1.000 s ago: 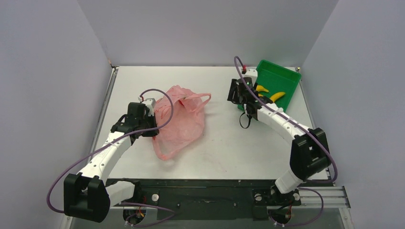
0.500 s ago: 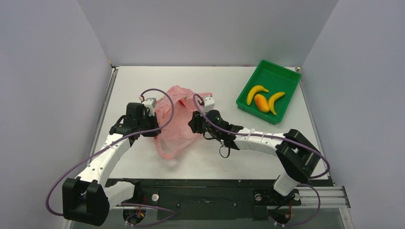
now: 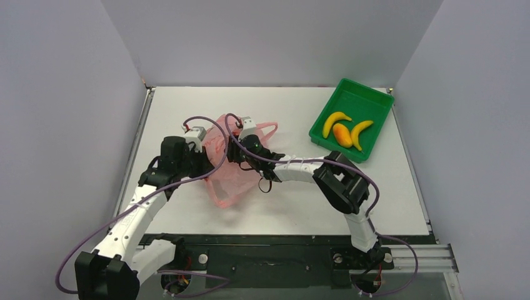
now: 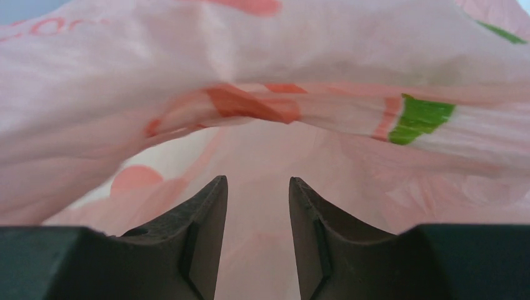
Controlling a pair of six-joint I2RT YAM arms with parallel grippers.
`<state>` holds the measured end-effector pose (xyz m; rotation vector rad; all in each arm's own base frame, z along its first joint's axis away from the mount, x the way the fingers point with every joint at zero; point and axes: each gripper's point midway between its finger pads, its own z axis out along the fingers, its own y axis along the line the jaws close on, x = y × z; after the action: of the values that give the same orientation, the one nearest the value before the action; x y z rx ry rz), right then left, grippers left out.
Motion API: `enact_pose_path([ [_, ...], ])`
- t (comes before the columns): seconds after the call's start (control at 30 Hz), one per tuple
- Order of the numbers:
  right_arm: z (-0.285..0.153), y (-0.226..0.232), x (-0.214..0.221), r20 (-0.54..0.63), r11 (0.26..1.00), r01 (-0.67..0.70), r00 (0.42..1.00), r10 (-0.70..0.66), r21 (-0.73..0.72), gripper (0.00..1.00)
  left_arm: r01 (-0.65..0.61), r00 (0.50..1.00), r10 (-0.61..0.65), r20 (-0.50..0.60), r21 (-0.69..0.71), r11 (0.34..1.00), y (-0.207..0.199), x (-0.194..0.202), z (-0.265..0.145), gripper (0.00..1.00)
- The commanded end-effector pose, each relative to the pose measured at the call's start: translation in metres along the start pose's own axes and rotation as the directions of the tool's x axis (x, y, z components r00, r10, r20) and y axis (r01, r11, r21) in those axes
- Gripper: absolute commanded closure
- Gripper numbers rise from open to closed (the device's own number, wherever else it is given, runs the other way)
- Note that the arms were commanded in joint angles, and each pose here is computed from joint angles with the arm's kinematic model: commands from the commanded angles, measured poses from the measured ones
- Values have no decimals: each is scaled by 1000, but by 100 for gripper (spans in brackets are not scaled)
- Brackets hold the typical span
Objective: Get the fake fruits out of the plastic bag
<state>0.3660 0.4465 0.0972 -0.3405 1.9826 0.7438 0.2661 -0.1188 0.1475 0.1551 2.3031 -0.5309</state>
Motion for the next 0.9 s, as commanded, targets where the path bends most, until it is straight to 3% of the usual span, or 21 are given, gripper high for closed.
enact_pose_path([
  [0.0,18,3,-41,134,997,-67,989,64,23,62,-55,995,50,85,53,997,-12,-17,-6,100],
  [0.6,49,-100,-84,162,938,-122,984,72,325,49,-120,973,110,201,38,992,-20,-31,-28,100],
  [0.77,41,-92,-74,91,958,-72,995,49,278,46,-130,970,119,212,43,991,-22,-31,-28,100],
  [0.87,24,-64,-74,102,978,-50,994,29,203,42,-138,974,126,186,52,989,-23,-28,-23,100],
])
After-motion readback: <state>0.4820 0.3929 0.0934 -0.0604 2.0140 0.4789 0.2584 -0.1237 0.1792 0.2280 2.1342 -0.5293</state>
